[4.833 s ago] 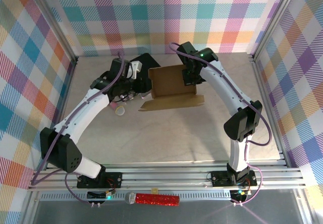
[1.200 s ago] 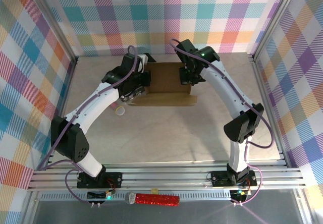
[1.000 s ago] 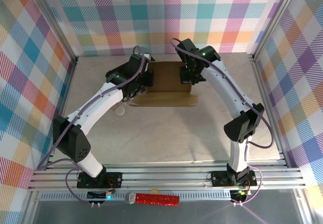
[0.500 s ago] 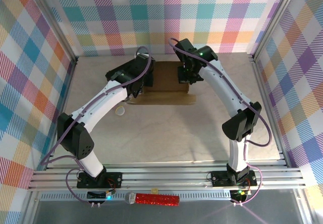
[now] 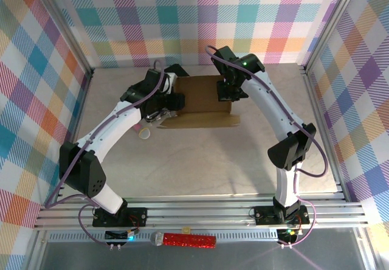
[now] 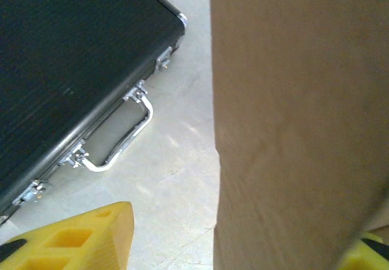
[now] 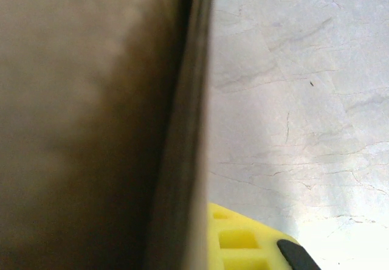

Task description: Fold the paper box

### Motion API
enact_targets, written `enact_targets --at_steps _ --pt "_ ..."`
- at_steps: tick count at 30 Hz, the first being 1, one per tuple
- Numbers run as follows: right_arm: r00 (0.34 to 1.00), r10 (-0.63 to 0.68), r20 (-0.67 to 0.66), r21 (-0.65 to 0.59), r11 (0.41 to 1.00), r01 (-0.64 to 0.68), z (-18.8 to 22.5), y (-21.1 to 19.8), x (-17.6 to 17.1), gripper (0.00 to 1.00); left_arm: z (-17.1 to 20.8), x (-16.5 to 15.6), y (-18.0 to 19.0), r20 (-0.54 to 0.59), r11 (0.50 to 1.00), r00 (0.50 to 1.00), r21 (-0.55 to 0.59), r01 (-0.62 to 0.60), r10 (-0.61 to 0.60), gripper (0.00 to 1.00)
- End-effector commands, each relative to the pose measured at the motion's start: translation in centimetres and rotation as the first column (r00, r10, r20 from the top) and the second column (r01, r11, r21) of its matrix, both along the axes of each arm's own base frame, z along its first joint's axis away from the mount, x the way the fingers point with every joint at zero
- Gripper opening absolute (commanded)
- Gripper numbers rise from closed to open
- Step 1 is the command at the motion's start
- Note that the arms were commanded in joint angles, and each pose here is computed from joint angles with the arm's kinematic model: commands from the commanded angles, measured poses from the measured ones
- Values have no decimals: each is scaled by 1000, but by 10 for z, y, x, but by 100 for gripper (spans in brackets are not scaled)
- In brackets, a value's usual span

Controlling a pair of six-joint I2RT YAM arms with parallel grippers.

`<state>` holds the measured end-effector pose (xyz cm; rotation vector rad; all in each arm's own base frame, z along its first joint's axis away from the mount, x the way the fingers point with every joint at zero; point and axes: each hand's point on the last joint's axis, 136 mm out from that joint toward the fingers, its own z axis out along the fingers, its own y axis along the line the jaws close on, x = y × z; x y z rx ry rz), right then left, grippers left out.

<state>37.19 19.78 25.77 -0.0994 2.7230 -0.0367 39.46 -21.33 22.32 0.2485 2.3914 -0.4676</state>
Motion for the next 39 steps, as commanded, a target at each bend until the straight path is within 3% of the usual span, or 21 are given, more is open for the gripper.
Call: enact_targets --at_steps 1,3,5,6,8,12,16,20,24,25,27,29,31,35,39 --pt "1000 3 28 67 998 -5 16 9 0 0 -2 0 -7 -5 999 1000 -31 26 -26 52" --pt "1000 7 25 69 998 -8 16 9 -1 0 0 7 -5 13 1000 1000 -16 3 -3 47" --pt "1000 4 24 65 998 -6 16 8 -2 0 2 16 1 35 999 999 4 -38 38 29" --pt "1000 3 27 65 998 -4 17 7 -2 0 2 20 4 40 998 997 16 -63 63 14" --pt "999 1 35 65 998 -3 19 6 -2 0 0 25 10 39 993 994 59 -102 100 1" --pt "999 -5 41 70 998 2 22 5 -3 0 0 28 38 82 949 971 208 -239 226 0" --pt "999 -26 46 85 996 22 22 6 -6 0 -1 25 65 142 846 933 393 -360 330 0" --pt "997 -27 65 87 996 22 24 14 -10 0 -6 23 79 155 790 905 445 -422 396 0" --pt "997 -40 71 70 997 35 22 19 -13 0 -3 24 74 152 805 906 420 -420 394 0" --pt "996 -54 69 67 996 50 21 17 -13 0 -1 24 67 144 831 918 392 -395 369 5" --pt "995 -70 71 66 996 65 22 15 -13 0 7 23 49 128 900 943 283 -331 307 38" --pt "994 -80 75 76 994 75 23 15 -13 0 22 20 32 124 951 961 156 -266 248 54" --pt "993 -90 70 87 993 84 24 15 -13 0 39 16 15 100 984 980 36 -174 170 61" --pt "993 -101 55 99 991 95 20 17 -14 0 79 0 -3 127 992 990 -114 -54 68 70" --pt "993 -107 57 108 989 100 19 17 -14 0 100 -8 8 133 978 988 -204 -47 75 70"
